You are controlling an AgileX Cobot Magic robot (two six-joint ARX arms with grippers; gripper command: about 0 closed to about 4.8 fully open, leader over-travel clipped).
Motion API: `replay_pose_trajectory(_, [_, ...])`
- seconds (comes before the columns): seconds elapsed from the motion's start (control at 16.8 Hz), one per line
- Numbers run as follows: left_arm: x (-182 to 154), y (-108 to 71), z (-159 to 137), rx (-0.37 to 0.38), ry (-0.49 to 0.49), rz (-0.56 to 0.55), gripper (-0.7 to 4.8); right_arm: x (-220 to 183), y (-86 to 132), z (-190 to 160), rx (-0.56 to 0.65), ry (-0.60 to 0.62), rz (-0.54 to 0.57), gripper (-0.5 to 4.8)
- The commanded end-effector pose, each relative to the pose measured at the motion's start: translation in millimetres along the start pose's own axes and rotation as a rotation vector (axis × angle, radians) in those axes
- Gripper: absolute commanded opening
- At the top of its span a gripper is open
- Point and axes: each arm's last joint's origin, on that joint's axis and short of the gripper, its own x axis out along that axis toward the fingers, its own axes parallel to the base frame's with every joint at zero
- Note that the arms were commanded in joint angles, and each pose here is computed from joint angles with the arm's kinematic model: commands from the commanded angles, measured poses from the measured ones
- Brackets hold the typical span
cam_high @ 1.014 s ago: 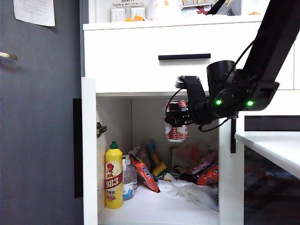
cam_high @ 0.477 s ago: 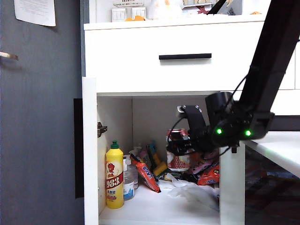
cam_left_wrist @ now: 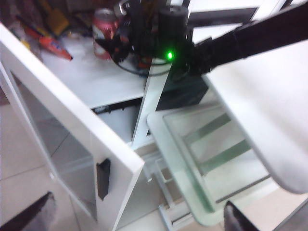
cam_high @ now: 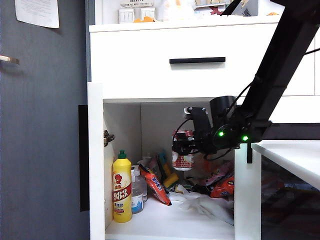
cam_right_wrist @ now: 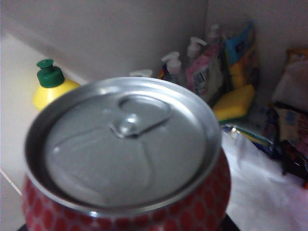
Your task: Open the left door of the white cabinet, pick up a can of beverage from the table on the right, place it inside the cabinet, and finally close the cabinet door.
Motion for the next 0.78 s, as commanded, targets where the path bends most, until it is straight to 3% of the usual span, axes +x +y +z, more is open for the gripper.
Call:
replay_pose_trajectory(0.06, [3,0.6,-3,-0.001,0.013,0.007,4.79,5,10,2,-0.009,-0.047,0.027,2.07])
replay_pose_trajectory(0.24, [5,0.8,-6,0.004,0.026,0.008,4.79,18,16,-2,-0.007,-0.067,0.043,2.07])
replay_pose_trajectory(0.78, [7,1.3,-9,0.006,0.034,0.012,4.79,50,5,0,0.016,-0.044,0.037,2.07])
